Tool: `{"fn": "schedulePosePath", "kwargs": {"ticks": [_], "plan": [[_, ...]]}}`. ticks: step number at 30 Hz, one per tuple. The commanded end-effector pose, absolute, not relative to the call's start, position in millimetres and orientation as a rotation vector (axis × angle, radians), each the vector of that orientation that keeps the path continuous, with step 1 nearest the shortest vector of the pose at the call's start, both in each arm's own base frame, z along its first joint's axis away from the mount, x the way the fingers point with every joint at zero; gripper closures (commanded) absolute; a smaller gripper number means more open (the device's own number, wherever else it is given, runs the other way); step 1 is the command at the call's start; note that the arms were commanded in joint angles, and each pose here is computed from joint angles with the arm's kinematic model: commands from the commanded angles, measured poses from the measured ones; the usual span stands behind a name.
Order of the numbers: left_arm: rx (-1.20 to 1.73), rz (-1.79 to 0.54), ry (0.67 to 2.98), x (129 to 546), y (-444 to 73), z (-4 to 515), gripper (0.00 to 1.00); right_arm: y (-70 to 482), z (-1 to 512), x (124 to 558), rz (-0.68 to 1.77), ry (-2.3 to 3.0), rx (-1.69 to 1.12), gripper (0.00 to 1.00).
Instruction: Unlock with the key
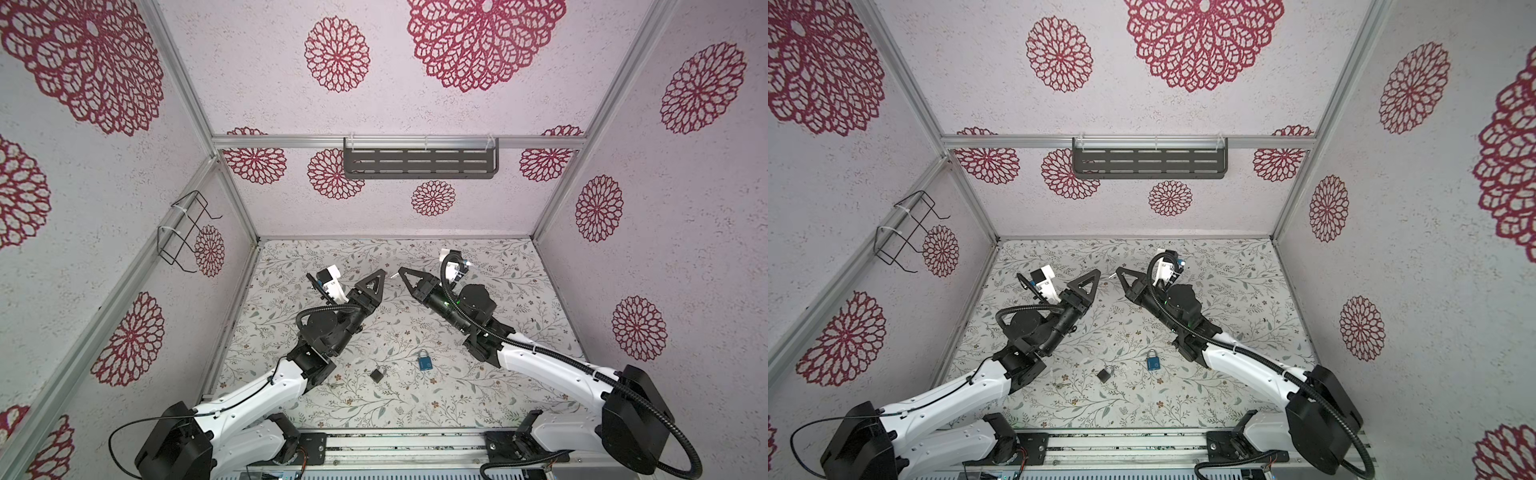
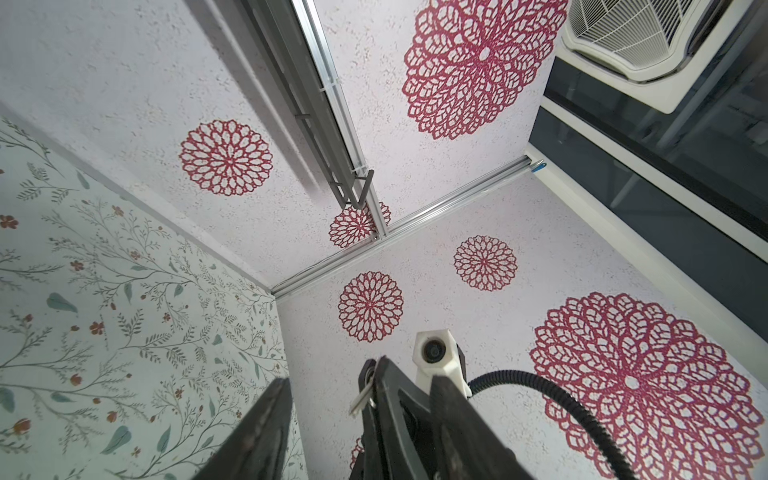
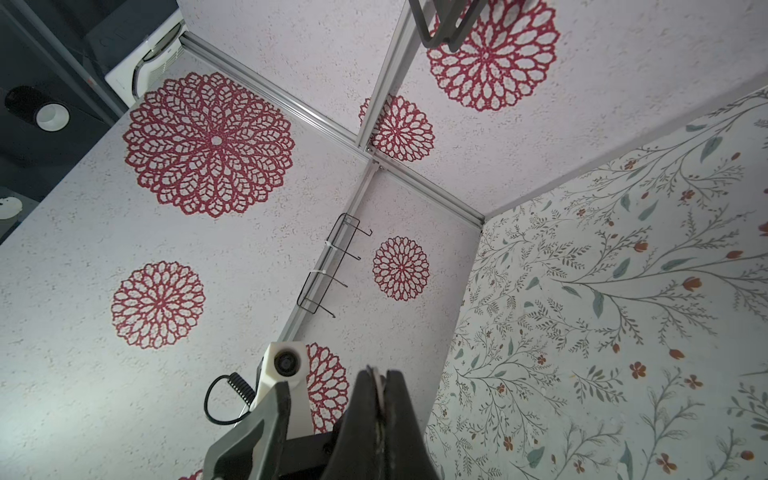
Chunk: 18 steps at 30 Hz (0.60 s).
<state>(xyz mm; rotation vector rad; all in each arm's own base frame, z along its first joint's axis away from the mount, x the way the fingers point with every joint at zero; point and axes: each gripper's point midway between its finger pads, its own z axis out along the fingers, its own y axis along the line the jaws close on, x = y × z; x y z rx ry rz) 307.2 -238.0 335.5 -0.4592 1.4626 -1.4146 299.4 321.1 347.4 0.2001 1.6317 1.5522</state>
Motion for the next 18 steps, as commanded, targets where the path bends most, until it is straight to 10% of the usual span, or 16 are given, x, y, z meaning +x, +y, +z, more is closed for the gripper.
{"fn": "schedulePosePath", "kwargs": {"ticks": [1, 18], "plan": [[-0.449, -1.506, 1.416, 305.4, -248.2, 356.5, 0.45, 318.6, 375.7, 293.5, 1.608, 1.526, 0.207, 1.0], [-0.436, -1.583, 1.426, 311.7, -267.1, 355.5, 0.77, 326.9, 374.7, 293.1, 1.634, 1.511, 0.205, 1.0]]}}
